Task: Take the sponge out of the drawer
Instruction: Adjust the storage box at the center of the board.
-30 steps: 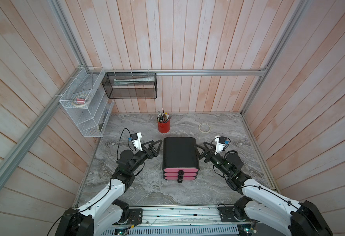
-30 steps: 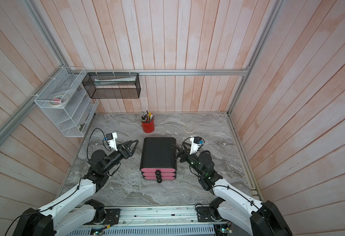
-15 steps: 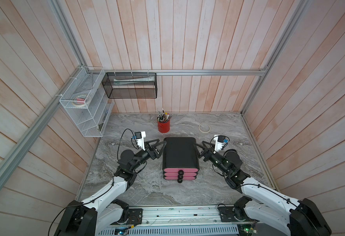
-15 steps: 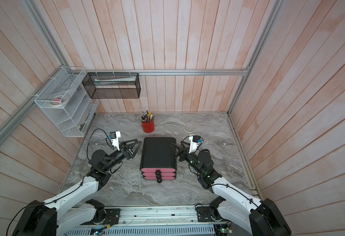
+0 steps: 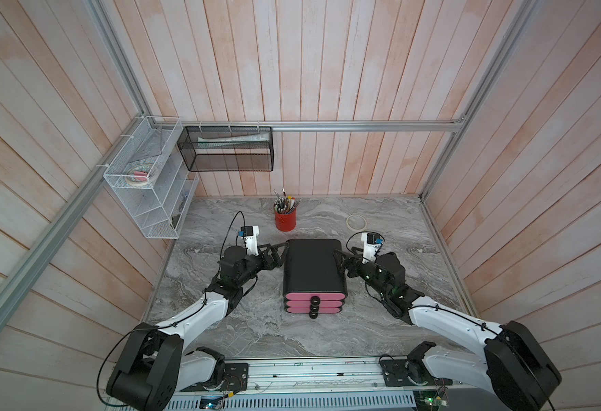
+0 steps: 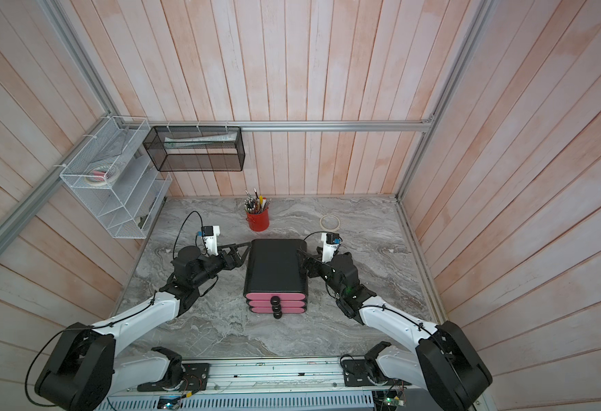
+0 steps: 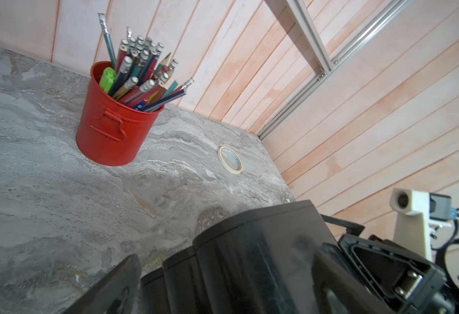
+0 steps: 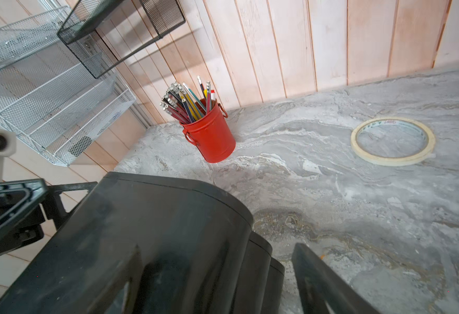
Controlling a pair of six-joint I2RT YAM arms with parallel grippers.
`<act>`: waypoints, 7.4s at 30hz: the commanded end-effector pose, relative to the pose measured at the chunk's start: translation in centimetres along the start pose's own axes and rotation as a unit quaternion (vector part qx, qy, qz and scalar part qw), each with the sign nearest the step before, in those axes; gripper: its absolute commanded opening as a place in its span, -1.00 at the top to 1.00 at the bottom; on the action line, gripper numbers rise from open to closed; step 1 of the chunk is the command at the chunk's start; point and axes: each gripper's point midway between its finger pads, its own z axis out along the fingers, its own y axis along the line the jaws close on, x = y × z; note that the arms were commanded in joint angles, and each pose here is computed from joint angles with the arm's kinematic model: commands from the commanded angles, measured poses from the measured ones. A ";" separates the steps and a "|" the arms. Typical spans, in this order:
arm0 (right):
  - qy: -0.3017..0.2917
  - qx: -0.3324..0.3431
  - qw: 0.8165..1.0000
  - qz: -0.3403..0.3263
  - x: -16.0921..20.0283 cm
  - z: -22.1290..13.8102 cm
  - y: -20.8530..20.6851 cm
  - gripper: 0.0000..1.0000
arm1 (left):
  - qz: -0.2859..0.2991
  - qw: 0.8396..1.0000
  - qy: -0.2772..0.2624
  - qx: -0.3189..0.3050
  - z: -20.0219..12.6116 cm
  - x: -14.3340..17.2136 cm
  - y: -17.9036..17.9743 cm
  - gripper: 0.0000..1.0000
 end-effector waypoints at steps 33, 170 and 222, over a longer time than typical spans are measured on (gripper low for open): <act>0.047 -0.063 0.996 0.032 1.1 -1.1 2.7 -0.55 | 0.011 0.998 -0.048 0.040 -3.1 1.4 -1.3 -0.98; 0.047 -0.089 0.995 0.022 -0.5 8.8 1.7 -0.47 | 0.023 0.995 0.049 0.087 0.2 0.7 -0.8 -0.88; -0.011 -0.103 0.993 0.056 -3.4 6.3 1.0 -0.40 | 0.043 0.999 -0.008 0.024 -0.7 -3.9 2.3 -0.93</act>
